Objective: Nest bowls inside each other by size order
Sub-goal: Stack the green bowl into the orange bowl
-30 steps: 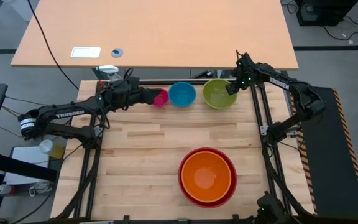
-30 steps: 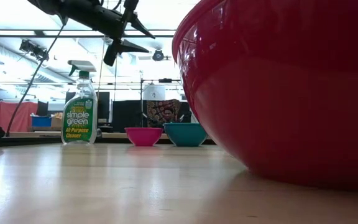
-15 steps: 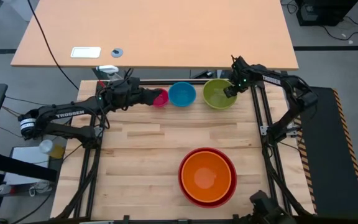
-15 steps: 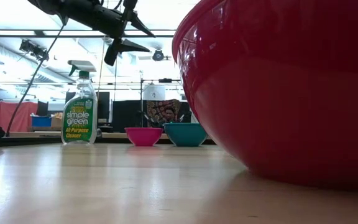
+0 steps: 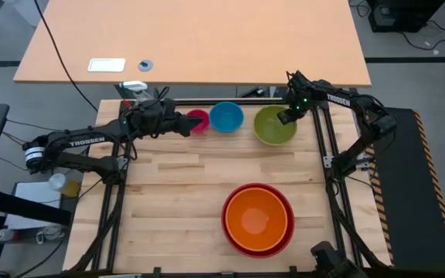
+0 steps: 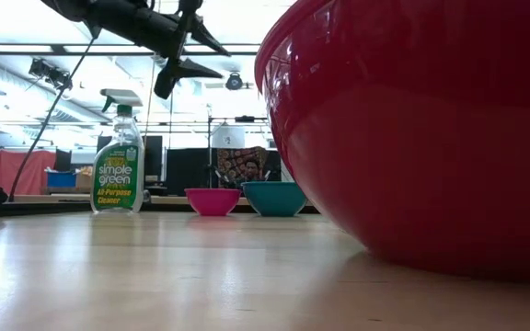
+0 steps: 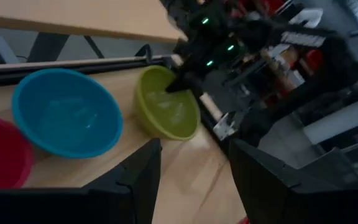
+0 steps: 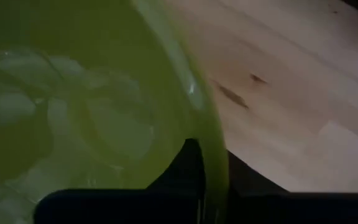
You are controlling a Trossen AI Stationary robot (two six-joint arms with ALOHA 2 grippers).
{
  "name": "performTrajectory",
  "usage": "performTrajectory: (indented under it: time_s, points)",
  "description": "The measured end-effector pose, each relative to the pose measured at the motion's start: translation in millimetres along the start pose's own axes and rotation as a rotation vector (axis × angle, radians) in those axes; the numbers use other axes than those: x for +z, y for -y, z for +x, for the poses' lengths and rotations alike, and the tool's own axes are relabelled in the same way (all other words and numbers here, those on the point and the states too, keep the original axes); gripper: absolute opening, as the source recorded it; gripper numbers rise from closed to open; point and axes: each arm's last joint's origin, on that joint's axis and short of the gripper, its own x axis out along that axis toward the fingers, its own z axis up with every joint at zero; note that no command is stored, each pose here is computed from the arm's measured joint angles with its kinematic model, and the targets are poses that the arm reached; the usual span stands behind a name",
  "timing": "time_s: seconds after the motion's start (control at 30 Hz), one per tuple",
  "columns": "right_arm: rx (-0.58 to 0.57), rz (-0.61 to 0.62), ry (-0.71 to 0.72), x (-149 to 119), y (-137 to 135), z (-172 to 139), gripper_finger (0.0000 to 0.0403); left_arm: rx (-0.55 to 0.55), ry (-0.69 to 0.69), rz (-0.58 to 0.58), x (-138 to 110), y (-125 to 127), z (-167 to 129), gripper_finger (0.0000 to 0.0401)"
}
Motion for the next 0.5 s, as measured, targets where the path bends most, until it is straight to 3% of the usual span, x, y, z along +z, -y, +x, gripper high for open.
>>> performTrajectory:
  time_s: [0.2, 0.5]
  points:
    - [-0.067, -0.034, 0.043, -13.3, -7.9, -28.4, 0.0016, 0.042, -0.024, 0.032, -2.8, -3.5, -0.1, 0.0192]
    - [0.102, -0.156, 0.101, -36.2, -43.3, -61.9, 0.0018, 0.047, -0.074, 0.047, -6.8, -4.8, -0.8, 0.0192]
